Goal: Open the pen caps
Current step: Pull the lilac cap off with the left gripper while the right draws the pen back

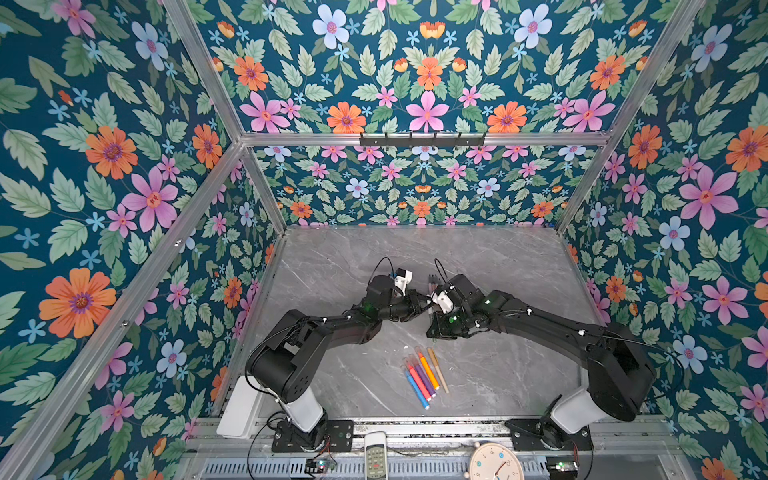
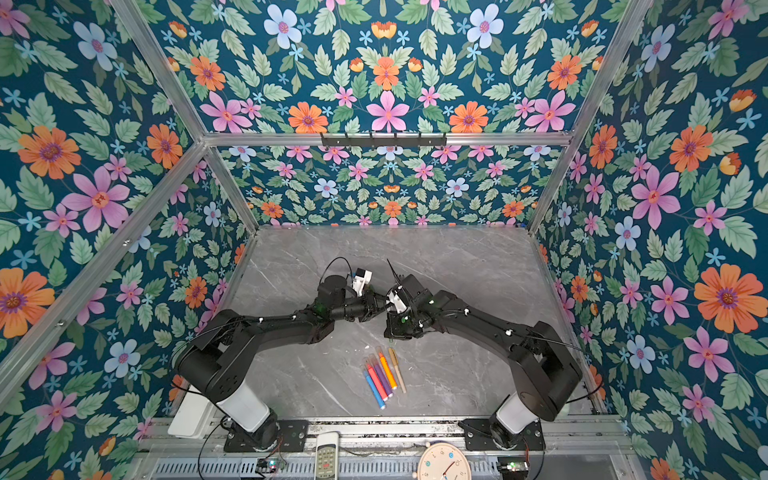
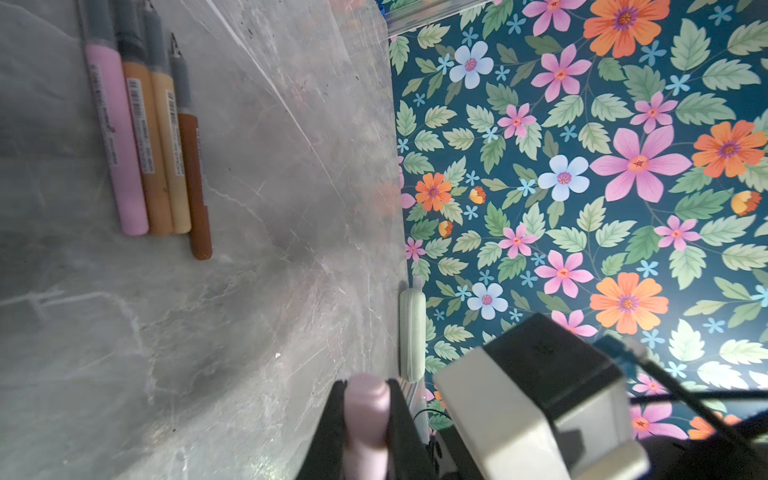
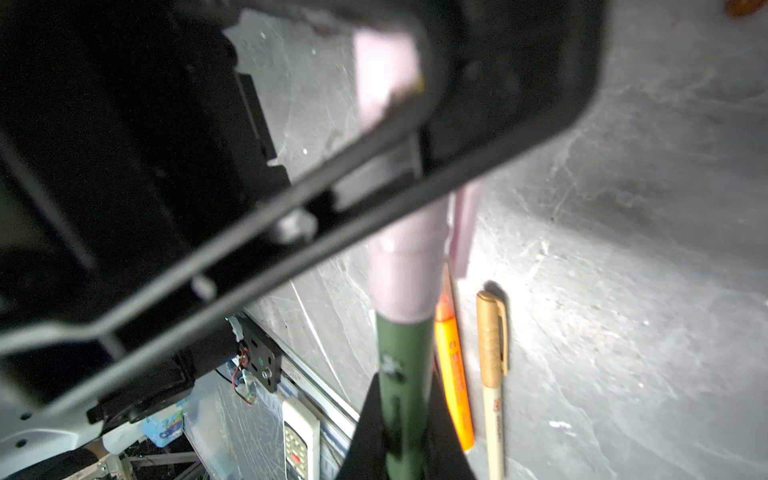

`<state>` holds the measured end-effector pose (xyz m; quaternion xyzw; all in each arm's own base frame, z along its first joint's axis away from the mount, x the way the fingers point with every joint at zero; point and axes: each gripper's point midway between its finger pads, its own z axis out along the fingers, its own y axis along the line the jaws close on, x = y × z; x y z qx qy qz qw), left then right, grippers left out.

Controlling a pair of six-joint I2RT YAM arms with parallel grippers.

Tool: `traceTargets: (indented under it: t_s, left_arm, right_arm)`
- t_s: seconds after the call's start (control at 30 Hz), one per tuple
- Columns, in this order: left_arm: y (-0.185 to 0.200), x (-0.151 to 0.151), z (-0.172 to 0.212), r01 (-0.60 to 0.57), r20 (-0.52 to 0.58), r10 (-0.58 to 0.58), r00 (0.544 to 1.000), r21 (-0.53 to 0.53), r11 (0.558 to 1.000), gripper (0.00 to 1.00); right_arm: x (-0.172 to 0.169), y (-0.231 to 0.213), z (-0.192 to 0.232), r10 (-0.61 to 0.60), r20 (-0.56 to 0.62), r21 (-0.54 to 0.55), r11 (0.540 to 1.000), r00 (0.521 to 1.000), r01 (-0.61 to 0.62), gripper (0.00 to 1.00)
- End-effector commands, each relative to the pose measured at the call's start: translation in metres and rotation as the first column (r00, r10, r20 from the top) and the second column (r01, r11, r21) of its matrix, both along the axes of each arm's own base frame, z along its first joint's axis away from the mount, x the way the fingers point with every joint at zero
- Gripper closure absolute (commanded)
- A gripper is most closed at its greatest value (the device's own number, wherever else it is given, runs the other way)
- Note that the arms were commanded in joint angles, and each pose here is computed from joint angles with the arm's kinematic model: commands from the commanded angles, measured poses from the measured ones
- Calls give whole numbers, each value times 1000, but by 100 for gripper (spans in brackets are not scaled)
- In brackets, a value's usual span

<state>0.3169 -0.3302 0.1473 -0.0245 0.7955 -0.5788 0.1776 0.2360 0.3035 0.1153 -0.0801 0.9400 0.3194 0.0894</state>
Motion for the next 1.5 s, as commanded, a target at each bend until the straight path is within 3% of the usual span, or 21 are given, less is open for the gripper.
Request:
traceTargets:
  t_s: [0.0, 0.13, 0.23, 0.53, 0.7, 0.9, 1.07, 1.27, 1.47]
  left_arm:
    - [28, 49, 15, -135, 66, 135, 989, 7, 991, 100]
    - [47, 83, 13, -181, 63, 179, 982, 30, 983, 100]
    - [53, 82, -2, -180, 60, 174, 983, 104, 978, 100]
    - [128, 54, -80, -227, 1, 246, 969, 386, 894, 100]
    - [142, 56, -104, -200, -60, 240, 969, 385, 901, 100]
    - [135, 66, -122, -179, -109, 230, 967, 354, 918, 100]
    - [134, 73, -127, -192, -120, 245, 962, 338, 921, 98]
    - [133, 75, -124, -212, -115, 259, 959, 316, 925, 72]
    - [134, 74, -117, -221, -104, 264, 959, 312, 924, 68]
  right_arm:
    - [-30, -4, -8, -20, -67, -16, 1000, 998, 19, 100]
    - [-53, 2, -12, -19, -96, 17, 1000, 995, 21, 100]
    - [-46, -17, -10, -72, -73, 8, 997, 995, 73, 100]
    - [41, -103, -25, -243, -42, -30, 970, 969, 241, 100]
    - [105, -128, -52, -303, -91, 22, 952, 949, 306, 100]
    - [152, -118, -79, -290, -145, 15, 955, 946, 295, 100]
    - [166, -114, -86, -291, -156, 20, 955, 944, 297, 100]
    - [166, -112, -89, -279, -164, 30, 957, 946, 288, 100]
    - [164, -106, -88, -253, -171, 60, 962, 952, 266, 100]
